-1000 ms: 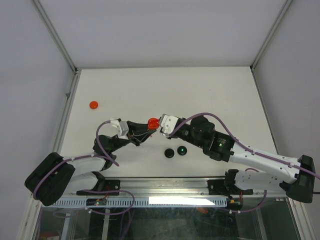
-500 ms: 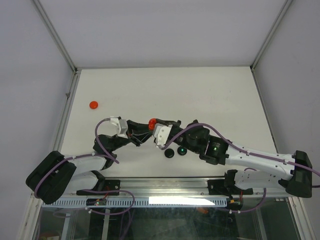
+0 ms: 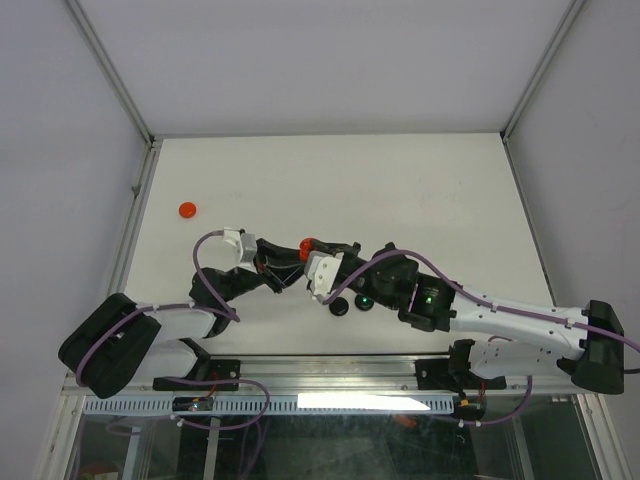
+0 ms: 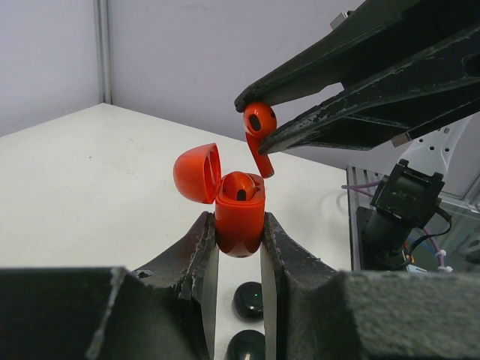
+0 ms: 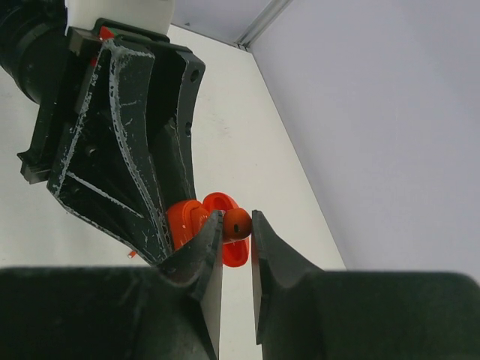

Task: Insert the wireless bluetooth earbuds into the charging case
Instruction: Place the earbud in the charging case.

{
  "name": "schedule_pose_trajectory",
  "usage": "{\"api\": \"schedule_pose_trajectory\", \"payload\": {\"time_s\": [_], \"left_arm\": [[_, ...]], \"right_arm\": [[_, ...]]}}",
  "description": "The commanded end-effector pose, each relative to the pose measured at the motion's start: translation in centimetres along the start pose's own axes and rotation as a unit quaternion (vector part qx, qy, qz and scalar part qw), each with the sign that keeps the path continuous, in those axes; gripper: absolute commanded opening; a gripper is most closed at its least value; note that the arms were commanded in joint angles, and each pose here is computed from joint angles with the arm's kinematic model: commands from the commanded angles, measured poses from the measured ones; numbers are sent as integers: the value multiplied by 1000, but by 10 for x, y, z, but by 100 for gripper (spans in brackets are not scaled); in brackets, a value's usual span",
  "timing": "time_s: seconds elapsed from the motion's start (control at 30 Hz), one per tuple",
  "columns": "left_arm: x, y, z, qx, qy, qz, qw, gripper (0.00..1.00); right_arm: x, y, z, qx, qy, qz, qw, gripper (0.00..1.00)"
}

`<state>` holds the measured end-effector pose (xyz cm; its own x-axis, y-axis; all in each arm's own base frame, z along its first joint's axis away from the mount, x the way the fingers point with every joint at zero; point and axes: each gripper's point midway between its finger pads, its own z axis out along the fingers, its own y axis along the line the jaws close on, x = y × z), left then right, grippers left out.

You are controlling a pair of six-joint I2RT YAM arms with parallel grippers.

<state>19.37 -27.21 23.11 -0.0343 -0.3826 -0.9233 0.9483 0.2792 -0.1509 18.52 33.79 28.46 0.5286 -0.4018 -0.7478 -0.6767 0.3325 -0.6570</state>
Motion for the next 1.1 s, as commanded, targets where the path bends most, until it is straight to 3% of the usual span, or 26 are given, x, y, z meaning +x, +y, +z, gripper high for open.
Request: {"api": "schedule_pose_trajectory", "payload": {"time_s": [0.0,0.27,0.7,1.07], "left_arm": [[-37,-13,9,29,-65,5,997,0],[-36,-15,9,35,-63,3,997,0],[-41,-16,9,35,-71,4,997,0],[-46,-19,9,40,-78,1,996,0]], "right_arm": [[-17,-10,1,25,-36,10,999,13],[-12,-26,-3,77,-33,4,996,12],[-17,-9,0,33,-49,20,998,12],[-8,-10,0,50,-34,20,998,12]]}}
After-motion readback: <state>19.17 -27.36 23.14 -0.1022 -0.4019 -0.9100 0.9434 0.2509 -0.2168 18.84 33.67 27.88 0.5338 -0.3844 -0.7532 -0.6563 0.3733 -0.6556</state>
